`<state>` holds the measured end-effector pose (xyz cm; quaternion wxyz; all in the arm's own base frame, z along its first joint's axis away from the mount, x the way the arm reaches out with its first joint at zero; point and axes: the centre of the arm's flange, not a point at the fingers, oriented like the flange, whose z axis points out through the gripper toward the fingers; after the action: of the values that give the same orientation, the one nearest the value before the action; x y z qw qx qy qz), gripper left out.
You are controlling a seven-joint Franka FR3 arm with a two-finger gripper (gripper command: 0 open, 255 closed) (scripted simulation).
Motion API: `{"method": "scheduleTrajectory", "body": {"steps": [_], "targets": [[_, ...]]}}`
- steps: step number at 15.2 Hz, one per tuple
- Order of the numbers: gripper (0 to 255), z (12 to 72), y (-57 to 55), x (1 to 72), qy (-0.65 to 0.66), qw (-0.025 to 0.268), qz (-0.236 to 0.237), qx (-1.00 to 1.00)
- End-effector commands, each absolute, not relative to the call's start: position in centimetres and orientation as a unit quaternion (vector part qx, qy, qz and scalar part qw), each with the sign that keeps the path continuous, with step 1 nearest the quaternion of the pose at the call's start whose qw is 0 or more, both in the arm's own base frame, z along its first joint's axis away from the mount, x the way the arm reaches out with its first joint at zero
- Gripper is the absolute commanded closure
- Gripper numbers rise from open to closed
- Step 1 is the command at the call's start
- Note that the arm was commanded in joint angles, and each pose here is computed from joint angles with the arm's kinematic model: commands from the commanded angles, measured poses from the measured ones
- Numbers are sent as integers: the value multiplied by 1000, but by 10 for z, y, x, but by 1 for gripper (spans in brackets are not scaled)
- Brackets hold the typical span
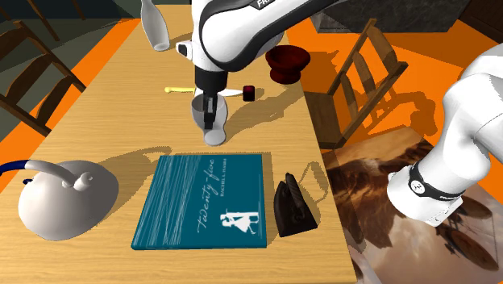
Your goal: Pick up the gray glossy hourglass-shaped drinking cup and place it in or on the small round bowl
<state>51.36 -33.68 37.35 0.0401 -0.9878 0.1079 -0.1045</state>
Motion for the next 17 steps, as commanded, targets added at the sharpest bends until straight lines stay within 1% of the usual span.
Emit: {"method": "scheduleTrajectory", "body": {"steps": [1,17], "targets": [[255,383,-337,514,108,40,-105,-988],[255,467,-337,514,108,40,-105,-988]]}}
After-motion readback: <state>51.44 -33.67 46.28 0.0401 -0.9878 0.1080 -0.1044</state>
